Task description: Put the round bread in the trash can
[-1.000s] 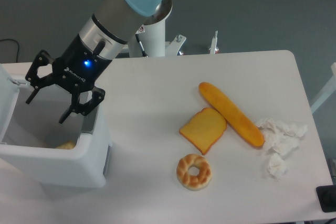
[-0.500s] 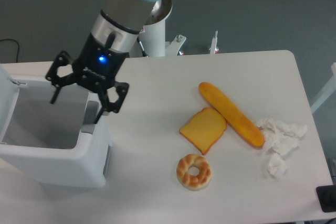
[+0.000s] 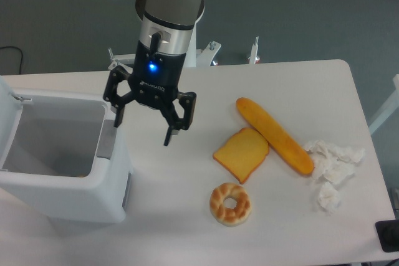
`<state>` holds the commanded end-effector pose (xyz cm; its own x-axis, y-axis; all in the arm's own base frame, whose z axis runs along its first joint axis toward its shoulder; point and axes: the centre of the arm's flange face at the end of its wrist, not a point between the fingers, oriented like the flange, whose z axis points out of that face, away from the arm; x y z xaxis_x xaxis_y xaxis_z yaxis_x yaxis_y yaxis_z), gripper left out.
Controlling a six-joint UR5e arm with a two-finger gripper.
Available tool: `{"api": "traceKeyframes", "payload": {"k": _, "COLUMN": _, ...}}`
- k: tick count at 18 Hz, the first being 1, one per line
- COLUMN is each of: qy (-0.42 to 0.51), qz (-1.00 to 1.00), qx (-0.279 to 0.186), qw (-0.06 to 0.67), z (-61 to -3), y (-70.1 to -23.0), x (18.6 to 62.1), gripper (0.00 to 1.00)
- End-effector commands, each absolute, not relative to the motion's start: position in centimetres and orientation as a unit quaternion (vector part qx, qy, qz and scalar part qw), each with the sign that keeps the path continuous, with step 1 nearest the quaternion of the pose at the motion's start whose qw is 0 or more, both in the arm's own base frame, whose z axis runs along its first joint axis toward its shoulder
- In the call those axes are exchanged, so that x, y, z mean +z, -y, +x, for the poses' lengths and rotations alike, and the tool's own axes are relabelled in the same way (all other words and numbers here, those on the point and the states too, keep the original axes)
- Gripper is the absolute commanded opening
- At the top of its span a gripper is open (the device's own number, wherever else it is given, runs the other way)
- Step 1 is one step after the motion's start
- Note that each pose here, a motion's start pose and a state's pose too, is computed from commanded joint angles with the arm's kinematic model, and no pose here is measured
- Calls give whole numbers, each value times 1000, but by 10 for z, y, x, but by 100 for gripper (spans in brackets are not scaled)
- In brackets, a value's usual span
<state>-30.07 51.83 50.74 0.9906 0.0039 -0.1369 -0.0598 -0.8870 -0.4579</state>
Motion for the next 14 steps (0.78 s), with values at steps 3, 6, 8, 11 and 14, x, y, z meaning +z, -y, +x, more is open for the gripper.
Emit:
{"api": "traceKeyframes", "payload": {"k": 3, "qy": -28, "qz": -971, "qx": 78, "qw": 226, "z": -300, "y": -519, "x": 505, "gripper": 100}}
{"api": "traceKeyframes", "payload": {"k": 6, "qy": -36, "qz": -972, "qx": 90, "qw": 213, "z": -299, "y": -515, "x": 504, "gripper": 100}}
{"api": "traceKeyframes", "payload": {"k": 8, "qy": -61, "qz": -973, "qx": 116, "qw": 188, "z": -302, "y": -512, "x": 502, "gripper": 100}}
{"api": "traceKeyframes", "payload": {"k": 11, "qy": -82, "qz": -972, "qx": 122, "qw": 183, "z": -302, "y": -512, "x": 501, "gripper": 100}}
{"api": "traceKeyframes", "payload": {"k": 14, "qy": -88, "qz": -973, "qx": 118, "qw": 179, "z": -296, "y": -516, "x": 498, "gripper": 100}}
